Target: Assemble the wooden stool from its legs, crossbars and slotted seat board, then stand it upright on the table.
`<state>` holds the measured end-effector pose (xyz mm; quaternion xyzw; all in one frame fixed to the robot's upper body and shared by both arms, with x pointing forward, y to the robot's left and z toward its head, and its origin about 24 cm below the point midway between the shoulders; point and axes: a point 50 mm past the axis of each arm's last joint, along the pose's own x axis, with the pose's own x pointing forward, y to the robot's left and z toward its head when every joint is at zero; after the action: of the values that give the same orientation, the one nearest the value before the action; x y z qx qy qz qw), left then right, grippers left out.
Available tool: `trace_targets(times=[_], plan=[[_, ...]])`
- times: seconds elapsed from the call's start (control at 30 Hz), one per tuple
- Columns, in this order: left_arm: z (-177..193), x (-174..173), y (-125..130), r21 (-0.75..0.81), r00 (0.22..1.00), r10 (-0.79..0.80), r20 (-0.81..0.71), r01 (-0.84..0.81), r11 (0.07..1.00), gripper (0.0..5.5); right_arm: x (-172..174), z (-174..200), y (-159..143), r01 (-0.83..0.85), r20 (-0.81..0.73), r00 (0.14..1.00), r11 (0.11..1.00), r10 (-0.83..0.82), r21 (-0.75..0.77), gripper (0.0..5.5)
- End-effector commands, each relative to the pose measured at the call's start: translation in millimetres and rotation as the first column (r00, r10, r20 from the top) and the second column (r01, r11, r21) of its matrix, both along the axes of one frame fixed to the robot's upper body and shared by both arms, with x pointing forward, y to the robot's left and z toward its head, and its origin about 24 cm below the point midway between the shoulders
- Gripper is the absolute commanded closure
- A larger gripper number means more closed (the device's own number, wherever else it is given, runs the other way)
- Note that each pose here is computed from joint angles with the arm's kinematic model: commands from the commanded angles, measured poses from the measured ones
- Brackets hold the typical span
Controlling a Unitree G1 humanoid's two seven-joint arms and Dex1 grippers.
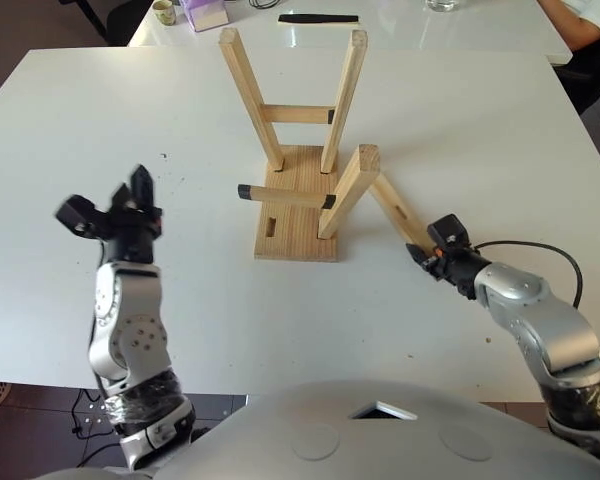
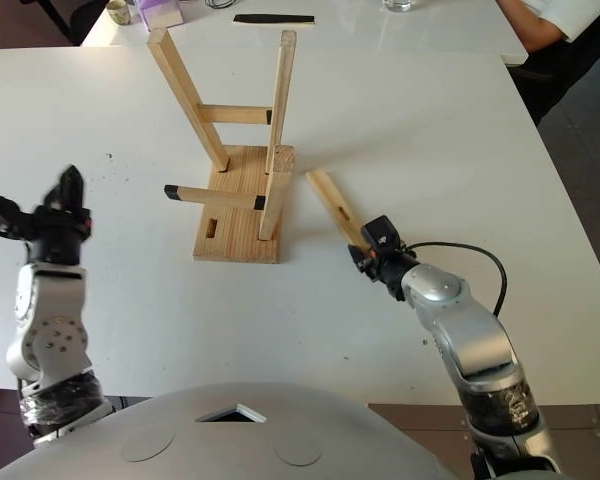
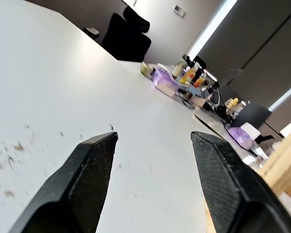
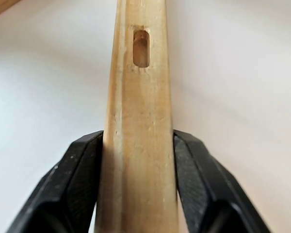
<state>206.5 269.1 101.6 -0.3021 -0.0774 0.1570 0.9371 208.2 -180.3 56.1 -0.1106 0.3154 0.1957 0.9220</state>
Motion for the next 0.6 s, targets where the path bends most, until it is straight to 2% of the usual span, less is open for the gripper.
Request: trace_targets(times=[0.03, 0.07, 0.13, 0.2, 0.27, 0.33, 0.4, 0.5, 0.6], plan=[[58, 23, 7, -0.012, 0.977, -0.028, 0.21, 0.031, 0.999, 2.69, 90, 79, -27, 0.194, 0.308, 0.904, 0.927, -0.296, 0.323, 3.39], [74, 32, 1, -0.023, 0.957, -0.076, 0.278, 0.086, 0.996, 2.69, 108, 105, -35, 0.198, 0.371, 0.849, 0.878, -0.376, 0.436, 3.39], [110, 46, -21, 0.002, 0.872, -0.23, 0.431, 0.254, 0.967, 2.69, 129, 166, -43, 0.042, 0.509, 0.752, 0.801, -0.419, 0.598, 3.39], [141, 48, -44, 0.042, 0.744, -0.369, 0.556, 0.419, 0.907, 2.69, 128, 221, -28, -0.284, 0.616, 0.732, 0.692, -0.29, 0.664, 3.39], [164, 48, -66, 0.047, 0.585, -0.477, 0.656, 0.599, 0.799, 2.69, 106, 252, 7, -0.61, 0.723, 0.69, 0.52, -0.022, 0.598, 3.39], [178, 48, -85, 0.082, 0.448, -0.566, 0.692, 0.729, 0.679, 2.69, 84, 253, 32, -0.769, 0.757, 0.616, 0.377, 0.219, 0.517, 3.4], [188, 45, -102, 0.139, 0.322, -0.64, 0.697, 0.815, 0.562, 2.69, 69, 246, 45, -0.831, 0.739, 0.555, 0.274, 0.382, 0.483, 3.4], [202, 35, -118, 0.223, 0.156, -0.712, 0.685, 0.885, 0.408, 2.69, 54, 251, 50, -0.866, 0.723, 0.481, 0.141, 0.496, 0.479, 3.4], [207, 25, -124, 0.287, 0.044, -0.766, 0.641, 0.912, 0.293, 2.69, 41, 259, 52, -0.89, 0.716, 0.402, 0.058, 0.571, 0.453, 3.44]])
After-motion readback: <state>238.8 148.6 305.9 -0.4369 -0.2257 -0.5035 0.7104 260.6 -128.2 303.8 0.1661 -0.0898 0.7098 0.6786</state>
